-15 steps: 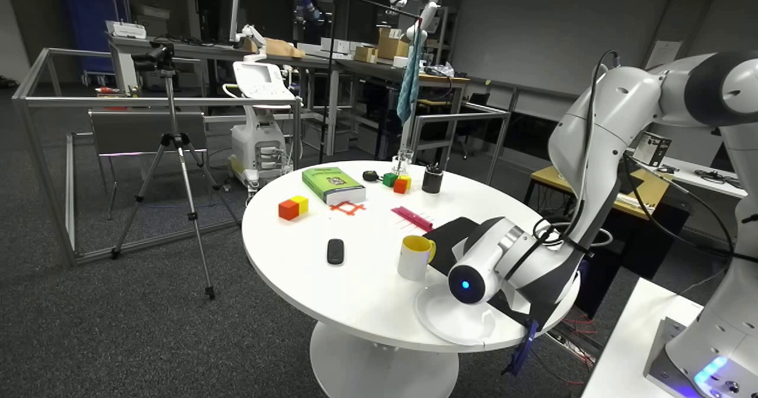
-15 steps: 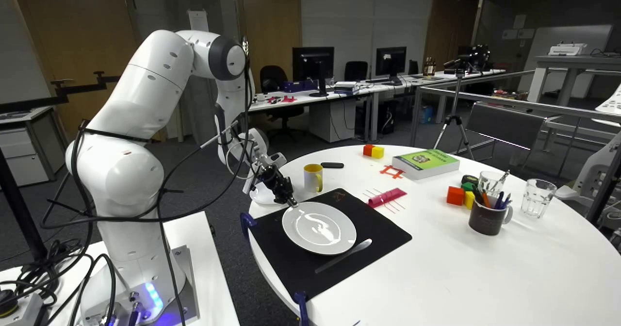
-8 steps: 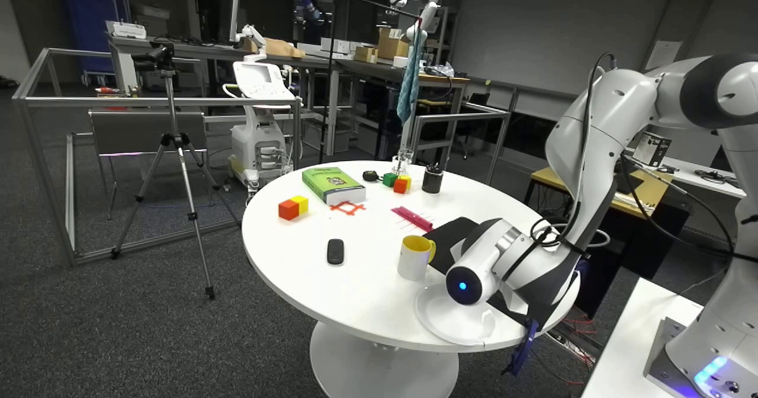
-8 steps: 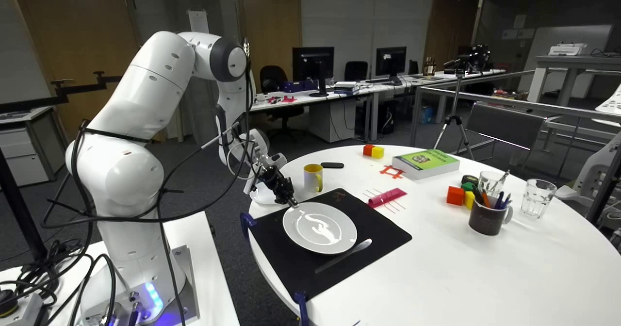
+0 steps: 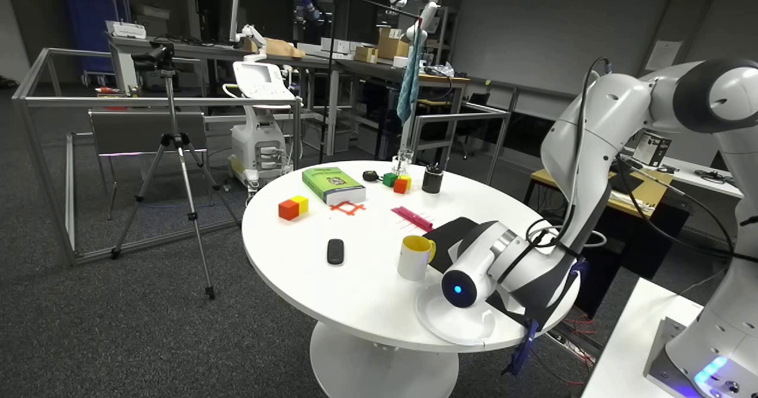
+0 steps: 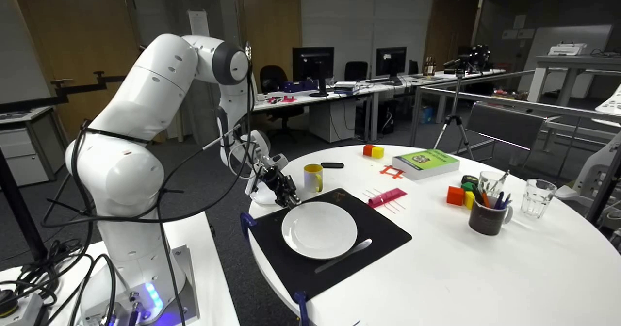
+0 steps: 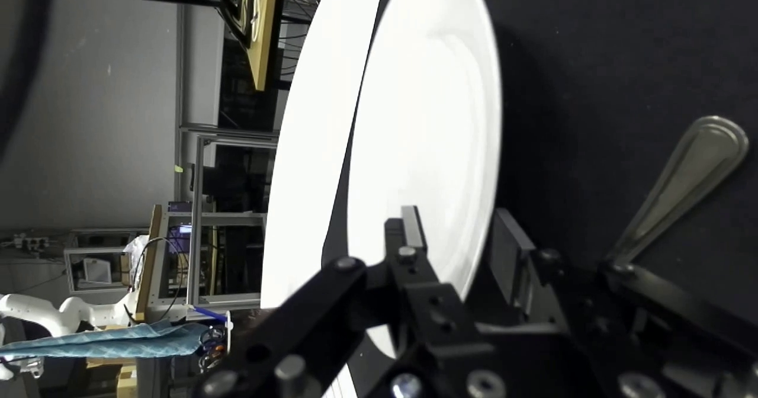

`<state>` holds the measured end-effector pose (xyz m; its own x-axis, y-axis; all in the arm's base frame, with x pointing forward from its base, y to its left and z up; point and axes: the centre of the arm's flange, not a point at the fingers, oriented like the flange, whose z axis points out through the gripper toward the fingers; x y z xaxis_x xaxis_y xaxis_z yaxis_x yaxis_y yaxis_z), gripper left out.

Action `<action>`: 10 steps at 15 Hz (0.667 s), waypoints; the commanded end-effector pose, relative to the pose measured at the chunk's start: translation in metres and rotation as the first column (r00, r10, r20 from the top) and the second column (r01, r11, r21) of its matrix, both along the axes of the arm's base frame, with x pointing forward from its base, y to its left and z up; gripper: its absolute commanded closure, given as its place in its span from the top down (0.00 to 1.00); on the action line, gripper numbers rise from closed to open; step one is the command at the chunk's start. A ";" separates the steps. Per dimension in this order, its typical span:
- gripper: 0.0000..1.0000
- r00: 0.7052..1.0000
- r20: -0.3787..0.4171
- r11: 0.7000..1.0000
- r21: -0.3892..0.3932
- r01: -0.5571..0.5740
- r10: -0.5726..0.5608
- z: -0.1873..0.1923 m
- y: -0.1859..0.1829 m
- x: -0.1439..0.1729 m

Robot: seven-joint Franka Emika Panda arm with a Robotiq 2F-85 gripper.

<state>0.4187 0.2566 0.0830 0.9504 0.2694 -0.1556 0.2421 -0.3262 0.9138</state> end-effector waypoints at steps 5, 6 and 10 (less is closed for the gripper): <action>0.98 1.000 -0.007 0.998 -0.054 -0.012 0.011 0.015 0.003 0.005; 1.00 1.000 -0.009 0.999 -0.052 -0.014 0.013 0.016 0.004 0.005; 1.00 0.999 -0.025 0.999 -0.026 -0.029 0.028 0.027 0.010 0.002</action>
